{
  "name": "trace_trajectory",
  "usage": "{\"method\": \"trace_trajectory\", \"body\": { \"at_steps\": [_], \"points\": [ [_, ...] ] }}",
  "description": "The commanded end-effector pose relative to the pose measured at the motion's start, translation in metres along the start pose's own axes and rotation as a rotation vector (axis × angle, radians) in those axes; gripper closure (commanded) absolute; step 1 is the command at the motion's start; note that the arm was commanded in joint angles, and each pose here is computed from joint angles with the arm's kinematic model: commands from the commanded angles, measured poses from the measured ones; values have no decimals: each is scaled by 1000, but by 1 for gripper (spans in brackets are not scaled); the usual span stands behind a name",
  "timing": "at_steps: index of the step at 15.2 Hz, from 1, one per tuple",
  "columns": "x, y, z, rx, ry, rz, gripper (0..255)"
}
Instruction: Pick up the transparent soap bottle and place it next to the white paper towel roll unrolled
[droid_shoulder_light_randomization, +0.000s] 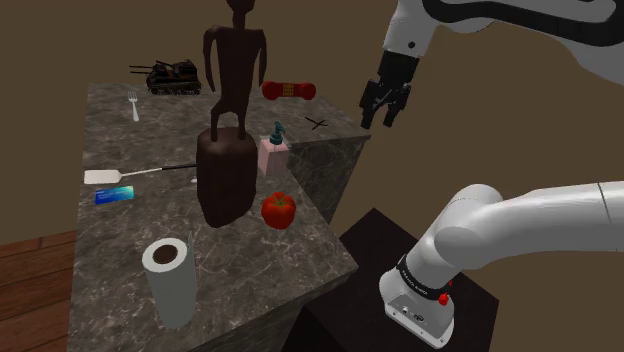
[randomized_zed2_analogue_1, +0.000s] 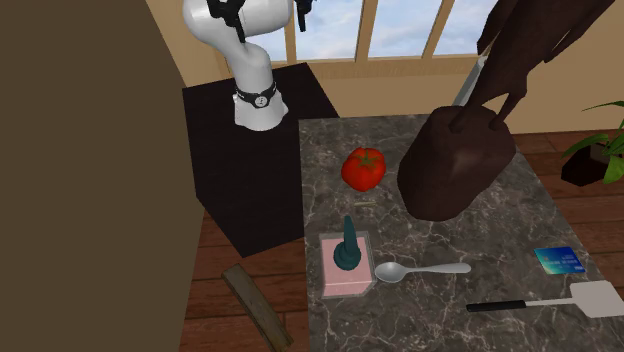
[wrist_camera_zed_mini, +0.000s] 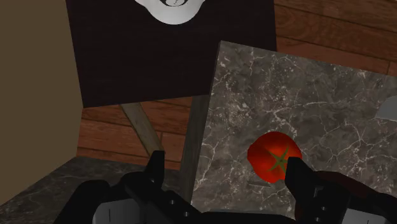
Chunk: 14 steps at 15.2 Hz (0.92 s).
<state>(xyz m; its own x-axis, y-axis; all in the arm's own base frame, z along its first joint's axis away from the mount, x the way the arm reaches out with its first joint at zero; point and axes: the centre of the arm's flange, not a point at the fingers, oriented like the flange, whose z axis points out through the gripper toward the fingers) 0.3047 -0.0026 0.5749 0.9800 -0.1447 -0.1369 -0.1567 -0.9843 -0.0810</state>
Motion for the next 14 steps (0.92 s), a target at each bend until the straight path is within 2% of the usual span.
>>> {"method": "trace_trajectory", "body": {
  "at_steps": [1,14],
  "points": [
    [0,0,0,0,0,0,0],
    [157,-30,56,-39,22,-35,0]
  ]
}}
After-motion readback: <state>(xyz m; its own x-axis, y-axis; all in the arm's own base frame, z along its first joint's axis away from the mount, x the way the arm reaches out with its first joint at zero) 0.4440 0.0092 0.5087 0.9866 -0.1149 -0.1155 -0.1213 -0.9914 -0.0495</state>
